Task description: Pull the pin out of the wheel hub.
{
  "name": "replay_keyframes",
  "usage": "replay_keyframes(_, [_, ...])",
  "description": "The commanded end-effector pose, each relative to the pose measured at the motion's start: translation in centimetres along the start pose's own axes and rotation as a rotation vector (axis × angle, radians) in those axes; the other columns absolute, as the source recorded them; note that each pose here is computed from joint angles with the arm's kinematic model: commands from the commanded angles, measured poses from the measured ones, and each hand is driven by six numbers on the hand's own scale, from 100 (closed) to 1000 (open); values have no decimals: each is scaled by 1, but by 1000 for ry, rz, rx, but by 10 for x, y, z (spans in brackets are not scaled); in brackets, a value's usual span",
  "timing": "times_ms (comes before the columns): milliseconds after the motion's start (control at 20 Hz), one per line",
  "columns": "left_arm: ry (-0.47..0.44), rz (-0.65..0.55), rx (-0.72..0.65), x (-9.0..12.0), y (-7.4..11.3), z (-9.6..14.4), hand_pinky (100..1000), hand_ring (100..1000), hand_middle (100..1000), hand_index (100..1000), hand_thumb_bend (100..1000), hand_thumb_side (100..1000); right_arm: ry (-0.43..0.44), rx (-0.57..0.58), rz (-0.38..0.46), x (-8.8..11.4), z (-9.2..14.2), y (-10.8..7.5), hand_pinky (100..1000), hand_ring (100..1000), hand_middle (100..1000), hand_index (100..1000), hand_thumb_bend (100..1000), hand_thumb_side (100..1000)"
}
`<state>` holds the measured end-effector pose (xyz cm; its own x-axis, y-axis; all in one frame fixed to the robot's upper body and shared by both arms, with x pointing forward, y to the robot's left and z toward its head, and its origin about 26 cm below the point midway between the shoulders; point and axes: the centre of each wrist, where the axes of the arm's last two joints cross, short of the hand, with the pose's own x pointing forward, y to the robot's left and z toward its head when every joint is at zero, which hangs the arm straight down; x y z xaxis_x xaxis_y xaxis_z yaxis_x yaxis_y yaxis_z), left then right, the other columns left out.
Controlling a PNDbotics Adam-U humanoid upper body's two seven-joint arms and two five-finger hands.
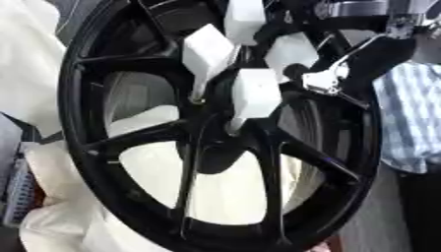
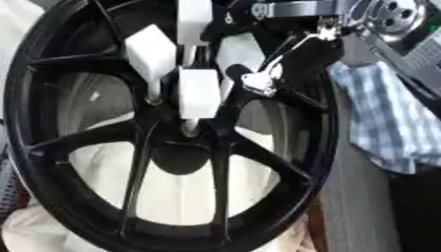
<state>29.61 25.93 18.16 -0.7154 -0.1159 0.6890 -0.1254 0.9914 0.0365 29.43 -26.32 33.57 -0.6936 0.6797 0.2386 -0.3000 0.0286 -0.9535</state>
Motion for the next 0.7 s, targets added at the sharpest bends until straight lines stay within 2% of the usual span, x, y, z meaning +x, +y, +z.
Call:
replay_keyframes(50, [-26,-1,-7,6,-2,-3,664,767,575,770,100,759,24,-27,37,2,7,-7,1000,996,825,926,100,282])
replay_keyframes(100, [-25,-1,-8,6,-2,-3,664,767,573,770,100,760,27,-30,38,2,8,-6,1000,991,816,912,100,247])
replay_keyframes(250, [-25,0,-7,6,-2,-3,664,767,572,770,100,761,51,-52,45,-2,11,-4,995,984,797,873,100,235])
replay_keyframes(700, [-22,1,-14,5,-3,-3,664,767,569,769,100,762,80,-68,69,-6,15,-3,986,976,789,862,100,217])
